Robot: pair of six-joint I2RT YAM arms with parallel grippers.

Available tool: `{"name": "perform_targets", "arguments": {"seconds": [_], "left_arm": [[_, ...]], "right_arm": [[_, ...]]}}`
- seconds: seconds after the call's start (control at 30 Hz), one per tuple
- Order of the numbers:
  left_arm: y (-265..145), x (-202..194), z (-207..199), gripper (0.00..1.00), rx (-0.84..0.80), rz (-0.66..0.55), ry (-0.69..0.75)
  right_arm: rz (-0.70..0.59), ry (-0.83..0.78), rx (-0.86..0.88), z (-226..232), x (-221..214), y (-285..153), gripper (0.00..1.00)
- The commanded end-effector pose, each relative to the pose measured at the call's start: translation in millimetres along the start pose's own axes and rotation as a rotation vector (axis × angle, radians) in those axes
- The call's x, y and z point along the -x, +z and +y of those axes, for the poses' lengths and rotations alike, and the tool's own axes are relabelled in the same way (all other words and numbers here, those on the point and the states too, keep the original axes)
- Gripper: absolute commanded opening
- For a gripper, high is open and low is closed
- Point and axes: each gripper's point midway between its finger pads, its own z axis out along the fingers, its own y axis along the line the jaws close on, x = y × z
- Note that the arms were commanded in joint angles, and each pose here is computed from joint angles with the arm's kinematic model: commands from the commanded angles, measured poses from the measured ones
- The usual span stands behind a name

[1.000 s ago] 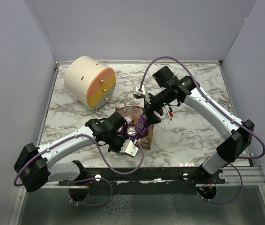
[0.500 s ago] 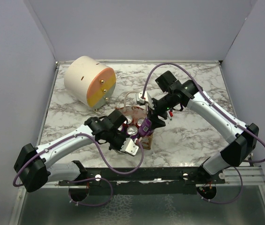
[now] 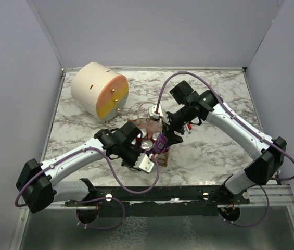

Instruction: Place the beverage into the canvas bag

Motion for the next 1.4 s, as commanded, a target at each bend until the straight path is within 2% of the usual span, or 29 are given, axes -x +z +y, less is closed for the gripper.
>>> {"name": "perform_targets", "arguments": {"seconds": [0.0, 0.23, 0.47, 0.73, 1.37], "left_arm": [[-2, 13, 3, 0.28, -0.008, -0.042, 0.040], [-4, 13, 3, 0.32, -0.005, -0.039, 0.060], [-5, 11, 3, 0.39, 0.000, -0.025, 0.090], [-5, 11, 6, 0.41, -0.003, -0.022, 0.096], [1, 8, 1, 0.42, -0.023, -0.032, 0.088]], "right_arm": [[0.000, 0.006, 0.069, 26, 1, -1, 0.01], [0.100, 0.016, 0.046, 21, -16, 7, 0.01], [0.151, -0.002, -0.023, 13, -25, -2, 0.01], [0.187, 0.024, 0.008, 15, -31, 15, 0.01], [0.090, -0.004, 0.062, 15, -11, 44, 0.15]]}}
